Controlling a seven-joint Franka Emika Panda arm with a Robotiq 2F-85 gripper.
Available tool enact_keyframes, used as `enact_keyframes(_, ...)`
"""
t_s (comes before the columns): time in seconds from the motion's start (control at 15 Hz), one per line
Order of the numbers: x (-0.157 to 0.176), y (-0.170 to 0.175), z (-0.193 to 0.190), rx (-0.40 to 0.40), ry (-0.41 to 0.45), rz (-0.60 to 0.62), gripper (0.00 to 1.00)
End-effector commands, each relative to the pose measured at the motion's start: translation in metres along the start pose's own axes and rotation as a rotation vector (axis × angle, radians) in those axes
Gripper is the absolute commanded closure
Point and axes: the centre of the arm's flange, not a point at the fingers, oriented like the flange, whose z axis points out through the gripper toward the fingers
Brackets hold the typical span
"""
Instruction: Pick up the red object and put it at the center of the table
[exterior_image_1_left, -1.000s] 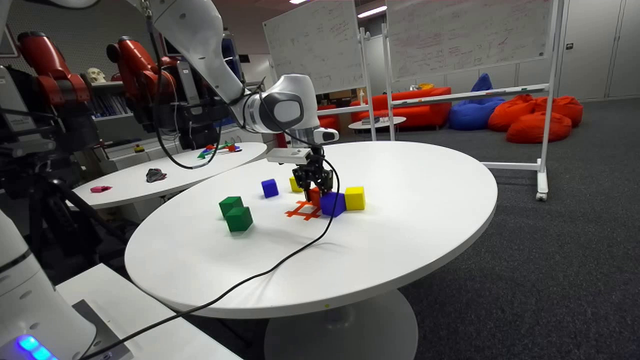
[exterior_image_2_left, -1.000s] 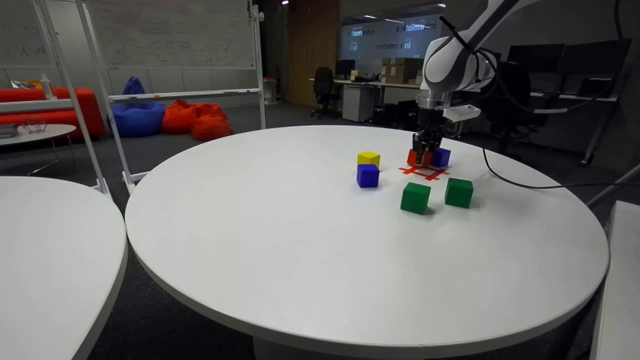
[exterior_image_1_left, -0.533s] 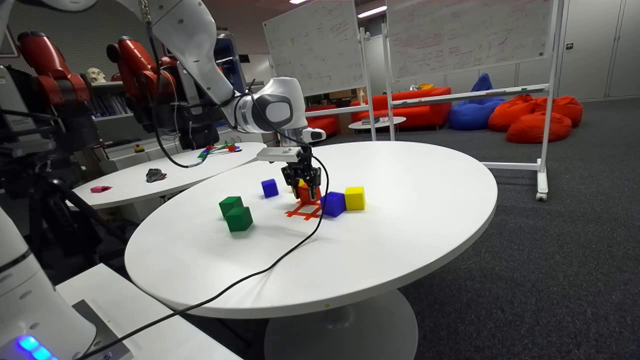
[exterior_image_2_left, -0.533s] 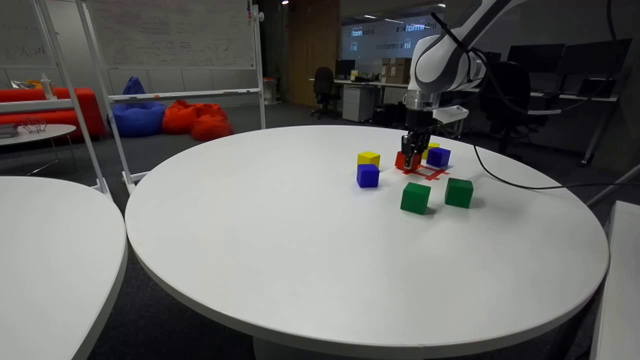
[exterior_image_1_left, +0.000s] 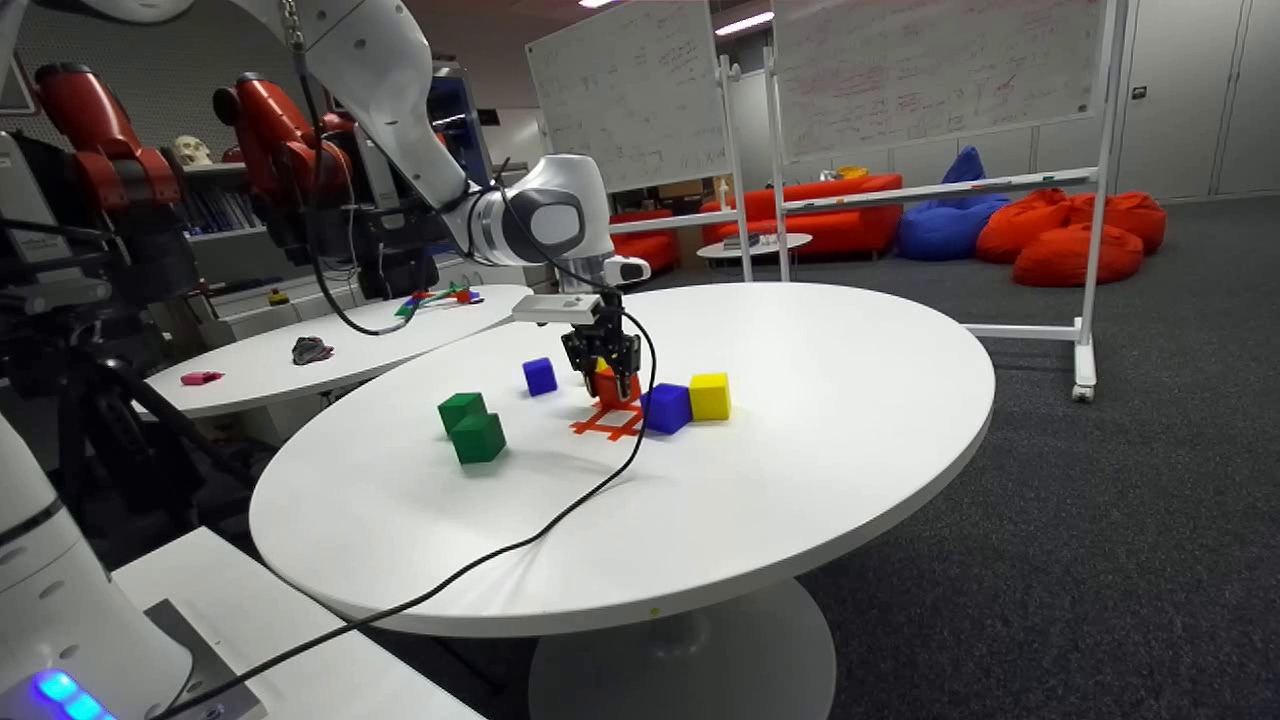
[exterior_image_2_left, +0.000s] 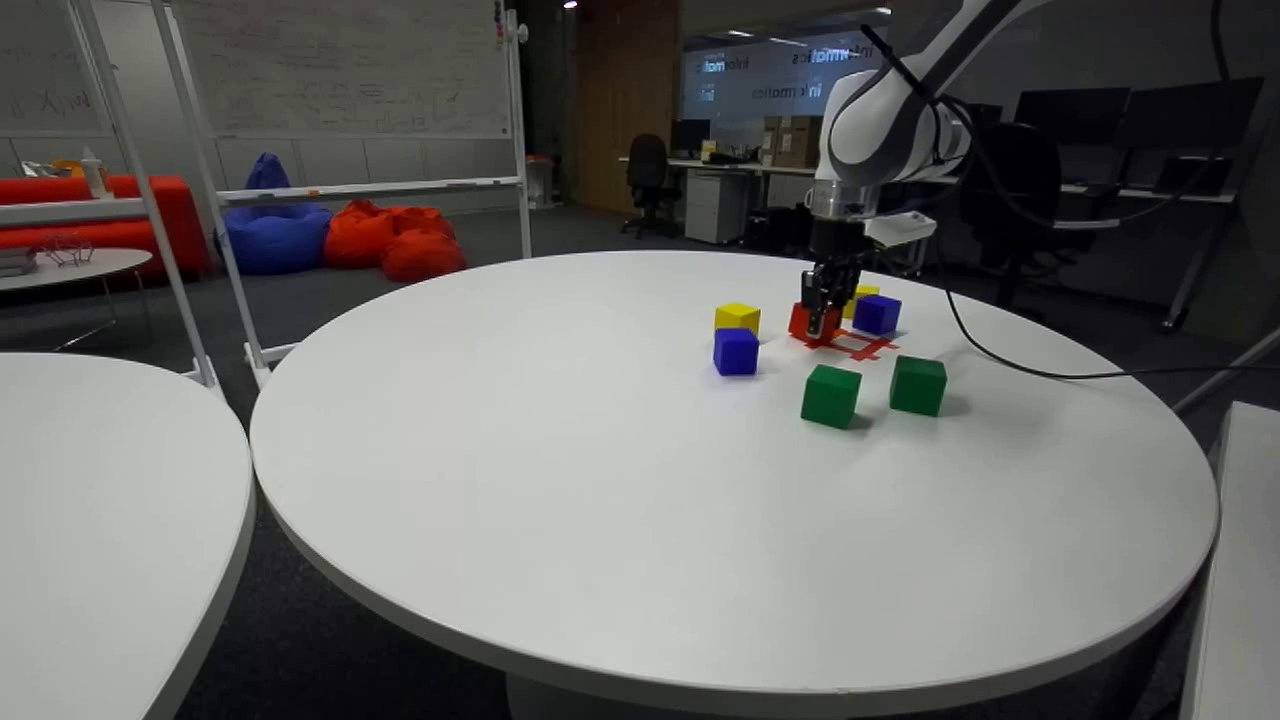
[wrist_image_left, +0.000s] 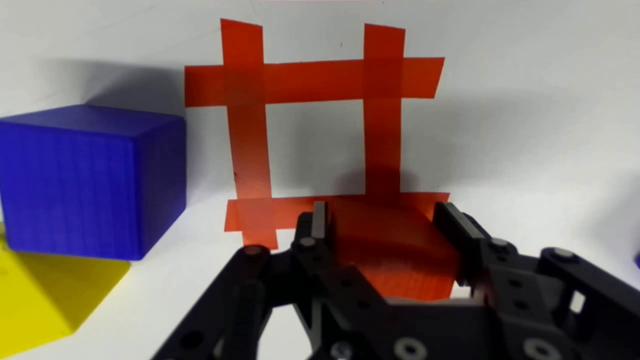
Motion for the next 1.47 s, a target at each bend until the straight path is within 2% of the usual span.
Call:
enact_keyframes(0.0, -0.016, 0.013, 0.008, 0.012, -0.004, 0.021, 0.68)
enact_keyframes(1.27, -0.022, 0.032, 0.008, 0.010, -0.002, 0.056, 0.68)
enact_keyframes(1.33, -0.006, 0.029, 0.000, 0.011, 0.001, 0.064, 0.43)
enact_keyframes(1.4, -0.006, 0.029, 0.000, 0.011, 0.001, 0.064, 0.43)
